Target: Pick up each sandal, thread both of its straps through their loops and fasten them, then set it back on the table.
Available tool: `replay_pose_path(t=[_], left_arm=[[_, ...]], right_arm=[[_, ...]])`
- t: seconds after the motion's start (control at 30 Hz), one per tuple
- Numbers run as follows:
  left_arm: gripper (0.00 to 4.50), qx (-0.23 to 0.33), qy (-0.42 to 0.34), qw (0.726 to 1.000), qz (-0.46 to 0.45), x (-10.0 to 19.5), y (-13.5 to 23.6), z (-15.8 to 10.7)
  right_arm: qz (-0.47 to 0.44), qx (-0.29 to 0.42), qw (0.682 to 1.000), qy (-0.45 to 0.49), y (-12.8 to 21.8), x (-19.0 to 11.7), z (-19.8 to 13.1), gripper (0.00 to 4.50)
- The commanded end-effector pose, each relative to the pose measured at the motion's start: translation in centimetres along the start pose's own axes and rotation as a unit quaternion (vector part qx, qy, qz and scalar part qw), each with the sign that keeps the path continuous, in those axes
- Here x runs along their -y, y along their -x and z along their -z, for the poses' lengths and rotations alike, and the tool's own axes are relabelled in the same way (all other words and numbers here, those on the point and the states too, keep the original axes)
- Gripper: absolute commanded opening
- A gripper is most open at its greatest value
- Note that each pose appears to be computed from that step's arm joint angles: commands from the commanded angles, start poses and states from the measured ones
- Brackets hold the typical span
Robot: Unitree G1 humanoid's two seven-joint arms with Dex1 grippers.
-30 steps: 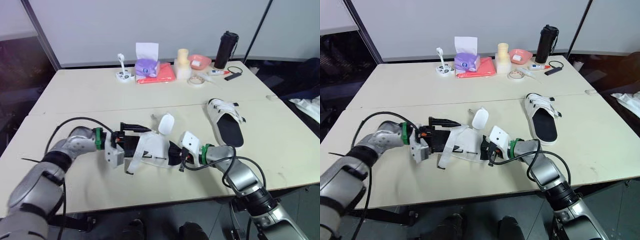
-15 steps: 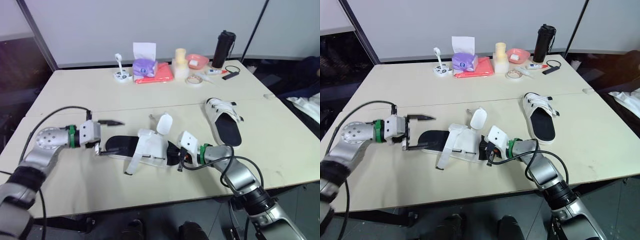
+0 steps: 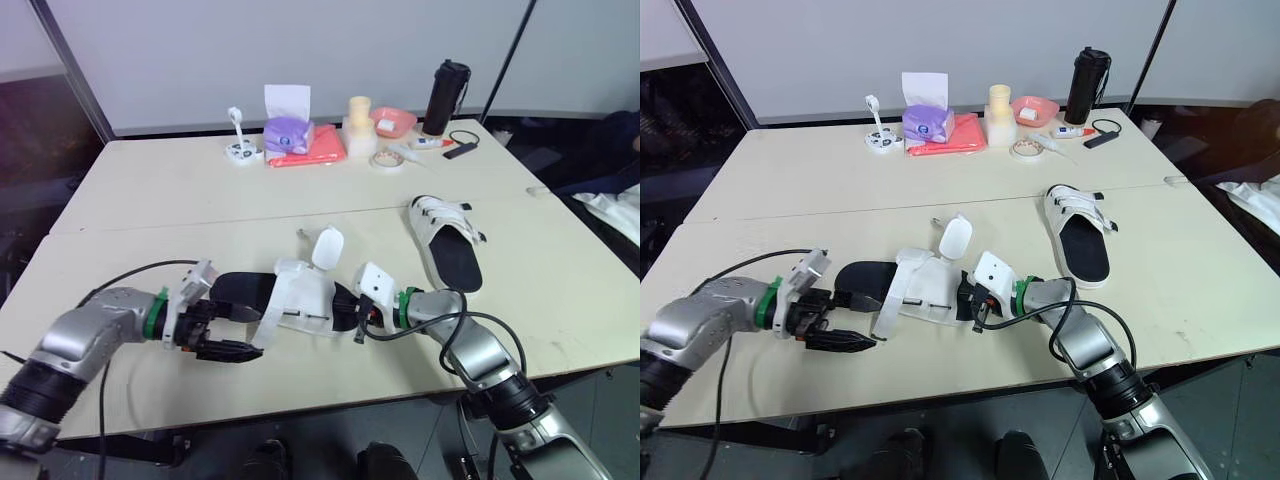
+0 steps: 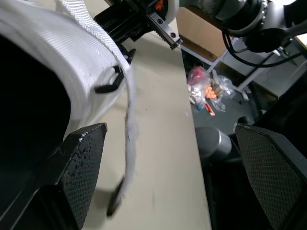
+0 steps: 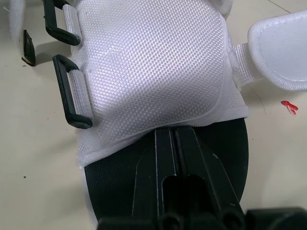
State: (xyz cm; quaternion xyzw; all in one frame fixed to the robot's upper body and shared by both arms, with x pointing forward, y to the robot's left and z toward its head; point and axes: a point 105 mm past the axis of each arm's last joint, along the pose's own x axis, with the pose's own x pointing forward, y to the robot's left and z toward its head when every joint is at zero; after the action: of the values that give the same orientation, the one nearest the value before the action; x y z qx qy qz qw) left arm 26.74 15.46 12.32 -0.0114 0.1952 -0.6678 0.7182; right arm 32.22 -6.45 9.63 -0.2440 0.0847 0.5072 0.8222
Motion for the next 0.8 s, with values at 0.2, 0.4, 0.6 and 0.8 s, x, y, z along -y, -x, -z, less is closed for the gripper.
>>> replay_pose_path(t=[0.2,0.4,0.6,0.8], left_arm=[[4.41,-0.016,-0.026,0.999,-0.014,-0.8,-0.2,-0.4],[3.14,-0.007,-0.021,1.000,-0.016,-1.3,-0.6,-0.4],[0.05,0.013,-0.009,1.000,-0.003,-1.1,-1.2,-1.0],[0.05,0.065,0.072,0.995,0.018,-0.8,-1.2,-3.1]], right_arm=[[-0.003,-0.027,1.000,-0.009,0.0,-0.5,1.4,0.00],[-0.003,-0.028,1.000,-0.009,0.0,-0.5,1.4,0.00],[-0.003,-0.029,1.000,-0.010,0.0,-0.6,1.4,0.00],[-0.002,-0.031,0.999,-0.010,0.0,-0.6,1.5,0.00]])
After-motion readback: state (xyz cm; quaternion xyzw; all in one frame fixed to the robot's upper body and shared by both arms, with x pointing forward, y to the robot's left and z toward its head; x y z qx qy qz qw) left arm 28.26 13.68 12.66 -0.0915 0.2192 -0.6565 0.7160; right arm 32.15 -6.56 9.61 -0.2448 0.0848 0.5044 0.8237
